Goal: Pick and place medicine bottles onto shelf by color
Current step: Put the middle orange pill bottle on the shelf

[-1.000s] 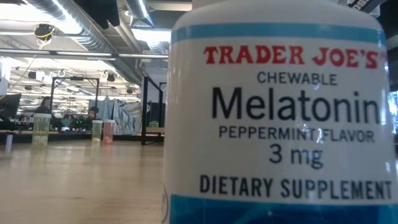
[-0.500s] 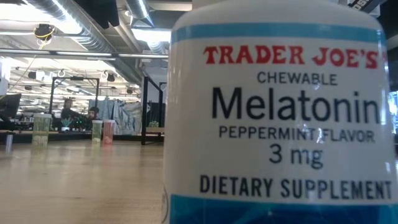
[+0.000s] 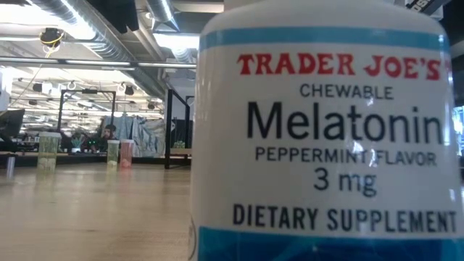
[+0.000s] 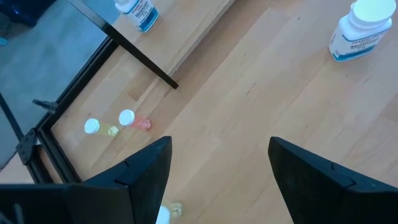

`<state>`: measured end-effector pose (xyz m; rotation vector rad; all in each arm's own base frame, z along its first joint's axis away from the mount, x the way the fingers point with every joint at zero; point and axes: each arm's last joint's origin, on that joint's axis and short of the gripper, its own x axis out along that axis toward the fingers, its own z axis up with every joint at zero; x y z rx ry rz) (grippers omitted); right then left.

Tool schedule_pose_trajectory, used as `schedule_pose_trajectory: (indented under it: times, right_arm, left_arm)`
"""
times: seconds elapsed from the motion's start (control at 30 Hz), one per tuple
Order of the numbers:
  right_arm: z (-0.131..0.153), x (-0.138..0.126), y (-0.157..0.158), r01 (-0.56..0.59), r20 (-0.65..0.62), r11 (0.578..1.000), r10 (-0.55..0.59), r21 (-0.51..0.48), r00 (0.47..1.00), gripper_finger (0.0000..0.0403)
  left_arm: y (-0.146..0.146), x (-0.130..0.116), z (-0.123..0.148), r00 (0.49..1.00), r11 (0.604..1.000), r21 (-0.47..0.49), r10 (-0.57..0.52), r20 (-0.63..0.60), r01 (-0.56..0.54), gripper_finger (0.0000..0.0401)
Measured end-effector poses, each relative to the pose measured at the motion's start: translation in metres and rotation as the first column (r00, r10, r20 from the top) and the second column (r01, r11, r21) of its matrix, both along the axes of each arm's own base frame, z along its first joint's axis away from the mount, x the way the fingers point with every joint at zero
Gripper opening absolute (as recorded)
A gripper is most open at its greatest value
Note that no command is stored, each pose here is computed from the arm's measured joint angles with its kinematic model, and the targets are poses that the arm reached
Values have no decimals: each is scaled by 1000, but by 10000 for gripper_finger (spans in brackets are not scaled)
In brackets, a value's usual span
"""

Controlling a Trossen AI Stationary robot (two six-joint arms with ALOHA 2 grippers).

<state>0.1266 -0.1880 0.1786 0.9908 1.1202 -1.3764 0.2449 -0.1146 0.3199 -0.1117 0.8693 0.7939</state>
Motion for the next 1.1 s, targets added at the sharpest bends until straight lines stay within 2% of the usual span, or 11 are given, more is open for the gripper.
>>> schedule_pose_trajectory:
  times: [0.3, 0.47, 0.7, 1.1]
  right_arm:
    - [4, 7, 10, -115, -7, 993, 115, 7, 993, 126]
    - [8, 11, 16, -143, -6, 990, 143, 1, 990, 126]
    - [11, 11, 31, -186, -47, 980, 190, 66, 981, 126]
    - [26, 16, 68, -343, -91, 931, 355, 123, 930, 126]
  left_arm:
    - [0, 0, 0, 1000, 1000, -6, -4, -6, 4, 263]
    - [-1, 0, 0, 1000, 1000, -21, -5, -14, 5, 263]
    - [-1, 0, -1, 1000, 1000, -23, -4, -13, 4, 263]
    - [-1, 0, -1, 1000, 1000, -24, -1, -11, 1, 263]
